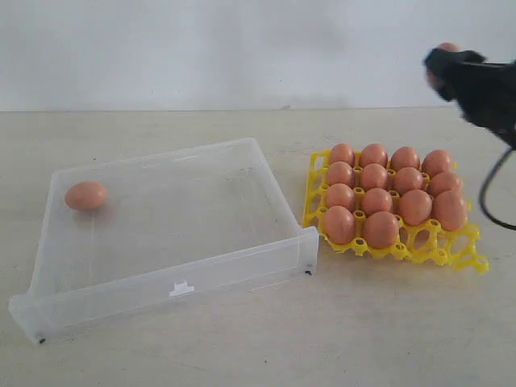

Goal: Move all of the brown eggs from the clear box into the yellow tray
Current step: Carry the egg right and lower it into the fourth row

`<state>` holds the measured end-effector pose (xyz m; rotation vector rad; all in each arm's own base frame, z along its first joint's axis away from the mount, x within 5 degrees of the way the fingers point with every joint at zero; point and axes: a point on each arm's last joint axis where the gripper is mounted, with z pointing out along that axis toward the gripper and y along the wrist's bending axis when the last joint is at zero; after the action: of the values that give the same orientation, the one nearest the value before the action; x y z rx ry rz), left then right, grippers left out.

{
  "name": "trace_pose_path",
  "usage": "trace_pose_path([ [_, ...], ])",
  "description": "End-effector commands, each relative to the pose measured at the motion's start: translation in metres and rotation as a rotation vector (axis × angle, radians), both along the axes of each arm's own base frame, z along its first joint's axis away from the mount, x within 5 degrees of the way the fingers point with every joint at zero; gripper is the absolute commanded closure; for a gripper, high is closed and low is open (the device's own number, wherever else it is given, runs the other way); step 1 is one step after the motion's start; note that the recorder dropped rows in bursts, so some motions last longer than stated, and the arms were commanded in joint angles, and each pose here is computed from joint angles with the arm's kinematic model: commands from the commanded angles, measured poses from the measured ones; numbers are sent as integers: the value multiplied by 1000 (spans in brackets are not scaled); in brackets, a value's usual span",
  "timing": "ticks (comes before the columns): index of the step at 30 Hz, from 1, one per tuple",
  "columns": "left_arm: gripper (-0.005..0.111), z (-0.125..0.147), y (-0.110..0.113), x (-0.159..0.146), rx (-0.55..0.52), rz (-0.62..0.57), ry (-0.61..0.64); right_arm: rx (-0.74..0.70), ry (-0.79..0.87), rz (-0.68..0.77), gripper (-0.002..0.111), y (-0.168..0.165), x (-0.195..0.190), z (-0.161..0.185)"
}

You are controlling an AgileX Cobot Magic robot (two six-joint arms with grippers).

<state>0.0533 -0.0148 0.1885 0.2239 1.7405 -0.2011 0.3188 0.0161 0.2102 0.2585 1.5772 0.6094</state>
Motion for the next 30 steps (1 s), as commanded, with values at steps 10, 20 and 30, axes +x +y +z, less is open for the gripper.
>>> trace_pose_path([
  [10, 111, 2, 0, 0, -10, -1, -10, -140, 268, 541, 109, -49, -43, -51],
  [20, 111, 2, 0, 0, -10, -1, -10, -338, 405, 721, 109, -7, -43, -80],
  [30, 111, 2, 0, 0, -10, -1, -10, -356, 438, 683, 109, -4, -40, -83],
])
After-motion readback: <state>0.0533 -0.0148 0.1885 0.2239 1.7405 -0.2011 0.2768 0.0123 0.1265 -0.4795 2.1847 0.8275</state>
